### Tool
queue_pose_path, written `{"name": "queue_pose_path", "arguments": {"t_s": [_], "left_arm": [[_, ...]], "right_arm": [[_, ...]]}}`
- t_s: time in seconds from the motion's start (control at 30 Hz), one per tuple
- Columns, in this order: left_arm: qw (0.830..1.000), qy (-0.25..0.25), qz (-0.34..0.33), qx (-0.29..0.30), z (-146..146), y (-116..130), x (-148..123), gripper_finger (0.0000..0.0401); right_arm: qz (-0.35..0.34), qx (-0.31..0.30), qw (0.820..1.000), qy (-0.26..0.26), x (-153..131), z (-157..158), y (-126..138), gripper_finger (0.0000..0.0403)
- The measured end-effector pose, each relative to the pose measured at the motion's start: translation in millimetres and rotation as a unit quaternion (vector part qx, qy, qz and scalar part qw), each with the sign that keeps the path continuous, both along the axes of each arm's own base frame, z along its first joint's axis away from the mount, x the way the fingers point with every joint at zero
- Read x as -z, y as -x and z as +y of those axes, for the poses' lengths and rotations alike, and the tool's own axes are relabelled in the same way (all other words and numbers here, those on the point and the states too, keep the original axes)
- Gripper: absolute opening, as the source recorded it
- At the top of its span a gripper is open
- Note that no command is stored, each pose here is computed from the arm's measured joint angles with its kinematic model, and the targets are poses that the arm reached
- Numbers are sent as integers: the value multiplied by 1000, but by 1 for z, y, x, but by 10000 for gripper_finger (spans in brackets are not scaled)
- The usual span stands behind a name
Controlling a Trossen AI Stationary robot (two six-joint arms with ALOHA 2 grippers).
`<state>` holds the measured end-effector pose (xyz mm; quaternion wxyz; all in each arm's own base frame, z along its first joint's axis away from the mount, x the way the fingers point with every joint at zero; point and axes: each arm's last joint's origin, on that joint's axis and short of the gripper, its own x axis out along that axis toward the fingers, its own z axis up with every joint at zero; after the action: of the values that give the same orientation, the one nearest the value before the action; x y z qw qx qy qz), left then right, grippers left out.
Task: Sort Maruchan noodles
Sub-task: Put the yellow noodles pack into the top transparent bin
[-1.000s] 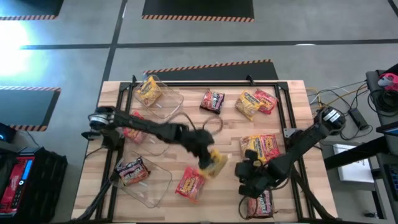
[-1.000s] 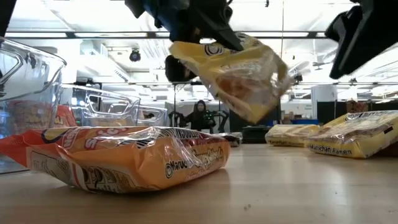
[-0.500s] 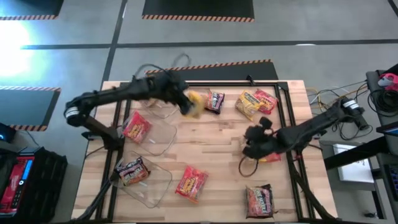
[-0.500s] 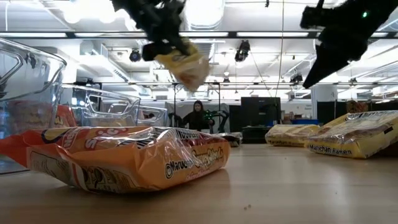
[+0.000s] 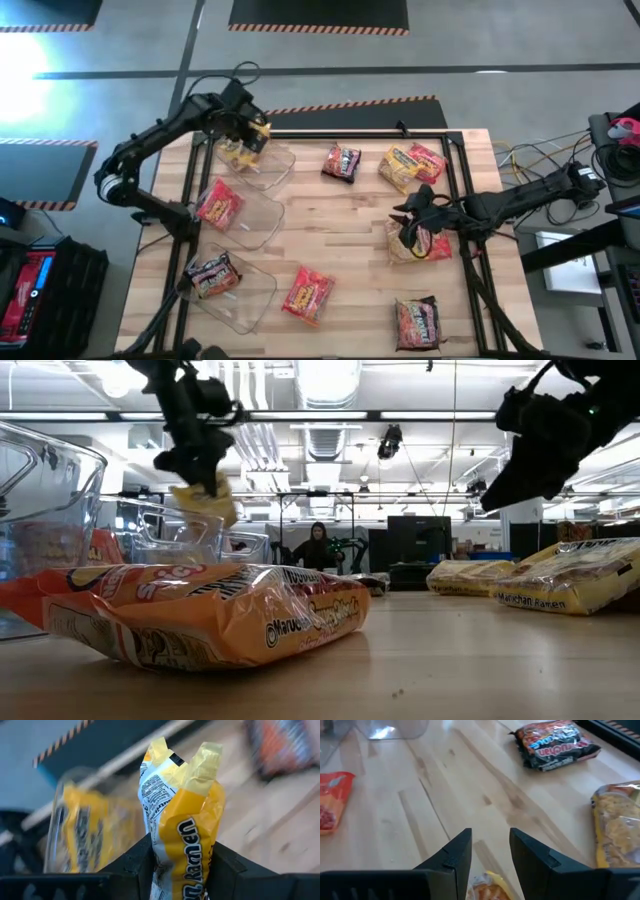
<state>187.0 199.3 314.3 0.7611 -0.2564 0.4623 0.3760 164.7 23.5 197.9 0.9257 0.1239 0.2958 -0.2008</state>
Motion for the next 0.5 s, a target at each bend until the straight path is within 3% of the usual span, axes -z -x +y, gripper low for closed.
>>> {"name": "queue_pose_path", "arguments": {"t_s": [0.5], "left_arm": [[985, 74, 151, 46, 35, -16, 67, 118]], "right_arm": [[18, -7, 1000, 8, 6, 0, -1, 124]]}}
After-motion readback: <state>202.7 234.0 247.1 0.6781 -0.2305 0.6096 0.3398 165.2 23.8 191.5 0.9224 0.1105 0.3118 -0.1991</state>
